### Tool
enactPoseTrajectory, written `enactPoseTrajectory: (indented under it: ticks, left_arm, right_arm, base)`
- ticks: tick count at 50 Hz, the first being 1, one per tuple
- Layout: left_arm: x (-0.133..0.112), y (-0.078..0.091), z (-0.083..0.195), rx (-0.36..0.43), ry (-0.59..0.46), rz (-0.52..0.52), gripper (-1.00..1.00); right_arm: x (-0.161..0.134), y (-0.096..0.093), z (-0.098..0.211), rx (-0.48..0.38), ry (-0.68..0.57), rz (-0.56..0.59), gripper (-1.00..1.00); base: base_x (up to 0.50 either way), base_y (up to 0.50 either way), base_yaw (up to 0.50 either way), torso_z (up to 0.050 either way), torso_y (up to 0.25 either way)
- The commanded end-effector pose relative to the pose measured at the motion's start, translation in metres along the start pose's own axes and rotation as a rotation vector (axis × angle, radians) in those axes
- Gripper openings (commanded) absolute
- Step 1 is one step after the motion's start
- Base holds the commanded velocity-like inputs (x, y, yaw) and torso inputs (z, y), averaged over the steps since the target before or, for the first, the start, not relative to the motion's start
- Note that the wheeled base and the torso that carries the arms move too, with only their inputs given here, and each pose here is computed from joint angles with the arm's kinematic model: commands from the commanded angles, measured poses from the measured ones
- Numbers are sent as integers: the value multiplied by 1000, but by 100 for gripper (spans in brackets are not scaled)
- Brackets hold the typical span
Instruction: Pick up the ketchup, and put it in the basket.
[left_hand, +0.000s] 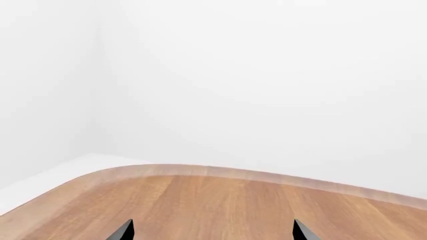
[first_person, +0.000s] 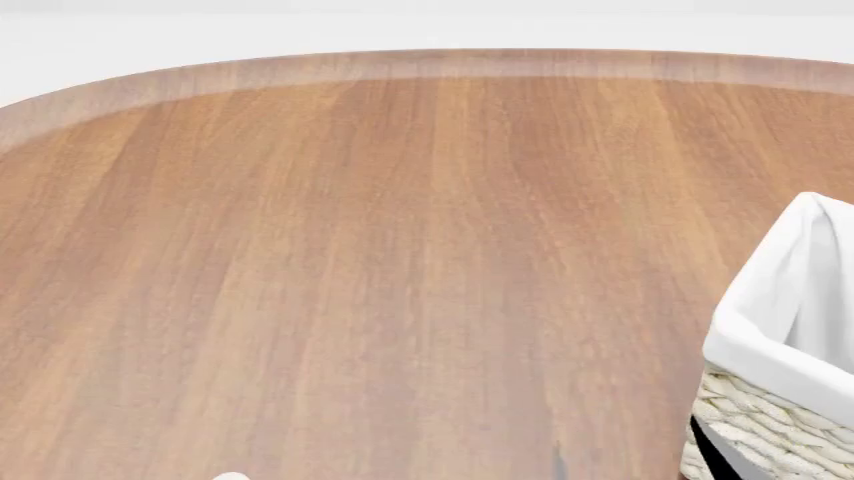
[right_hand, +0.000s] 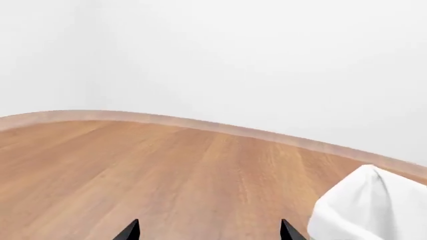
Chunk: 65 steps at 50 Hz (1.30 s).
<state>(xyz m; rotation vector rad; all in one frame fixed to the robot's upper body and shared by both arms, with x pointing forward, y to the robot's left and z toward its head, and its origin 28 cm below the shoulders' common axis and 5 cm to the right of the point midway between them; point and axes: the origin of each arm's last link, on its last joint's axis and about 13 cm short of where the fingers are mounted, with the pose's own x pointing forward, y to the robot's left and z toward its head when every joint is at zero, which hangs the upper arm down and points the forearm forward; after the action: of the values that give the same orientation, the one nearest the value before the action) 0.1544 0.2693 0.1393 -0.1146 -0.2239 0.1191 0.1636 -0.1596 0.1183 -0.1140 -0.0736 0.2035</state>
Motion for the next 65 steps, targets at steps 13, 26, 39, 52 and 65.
enactPoseTrajectory:
  ticks: [13,26,39,52,65]
  left_arm:
    - [0,3,0,0,0,4,100]
    - [-1,3,-1,4,4,1,100]
    - [-1,3,1,1,0,4,100]
    - [-2,2,0,1,3,-1,100]
    - [-4,2,0,2,0,-3,100]
  right_arm:
    - [-5,-15,8,-56,84,208,100]
    - [-8,-4,4,-85,116,378,100]
    - [-12,8,2,-143,144,504,100]
    - [-14,13,1,-164,156,596,100]
    - [-1,17,1,-139,151,610,100]
  base:
    - [0,0,0,0,0]
    - [0,0,0,0,0]
    - [0,0,0,0,0]
    - [0,0,0,0,0]
    - [0,0,0,0,0]
